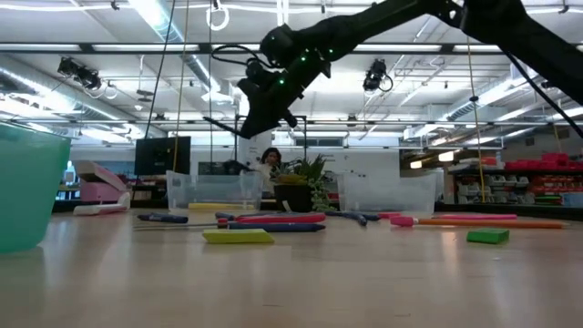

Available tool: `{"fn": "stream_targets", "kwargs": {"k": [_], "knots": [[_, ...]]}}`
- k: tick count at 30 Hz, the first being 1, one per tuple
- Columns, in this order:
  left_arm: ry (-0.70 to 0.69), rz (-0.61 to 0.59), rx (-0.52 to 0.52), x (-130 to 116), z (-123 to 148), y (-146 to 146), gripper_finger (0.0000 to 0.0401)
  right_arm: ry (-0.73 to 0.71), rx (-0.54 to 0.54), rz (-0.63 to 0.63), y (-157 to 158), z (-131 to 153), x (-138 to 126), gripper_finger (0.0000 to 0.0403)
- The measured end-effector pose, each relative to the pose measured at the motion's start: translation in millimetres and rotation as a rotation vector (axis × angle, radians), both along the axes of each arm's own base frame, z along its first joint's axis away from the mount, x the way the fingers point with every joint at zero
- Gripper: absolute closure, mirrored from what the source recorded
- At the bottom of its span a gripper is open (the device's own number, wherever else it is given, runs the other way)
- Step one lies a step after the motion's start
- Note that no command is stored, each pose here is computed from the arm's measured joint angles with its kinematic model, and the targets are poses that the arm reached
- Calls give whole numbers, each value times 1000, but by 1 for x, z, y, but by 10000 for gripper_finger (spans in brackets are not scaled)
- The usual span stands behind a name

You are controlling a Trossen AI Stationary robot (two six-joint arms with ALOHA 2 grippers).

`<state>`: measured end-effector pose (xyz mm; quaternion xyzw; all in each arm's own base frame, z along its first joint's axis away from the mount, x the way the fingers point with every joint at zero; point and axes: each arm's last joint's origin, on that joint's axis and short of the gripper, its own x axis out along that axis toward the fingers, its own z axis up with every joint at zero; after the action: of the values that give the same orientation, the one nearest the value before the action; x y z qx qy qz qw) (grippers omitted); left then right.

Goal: Sort crayons/erasers/pens/pencils in bins
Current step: Put the black pen into the left transparent bin

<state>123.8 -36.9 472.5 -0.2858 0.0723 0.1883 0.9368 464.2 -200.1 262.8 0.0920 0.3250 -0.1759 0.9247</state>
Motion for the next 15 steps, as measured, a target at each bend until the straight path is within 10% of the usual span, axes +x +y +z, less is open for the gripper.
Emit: {"fn": "stream_targets", "kwargs": {"k": [15], "knots": [[-18, 101, -27, 4, 1, 12, 311, -24, -5, 38, -19, -9, -7, 335]]}}
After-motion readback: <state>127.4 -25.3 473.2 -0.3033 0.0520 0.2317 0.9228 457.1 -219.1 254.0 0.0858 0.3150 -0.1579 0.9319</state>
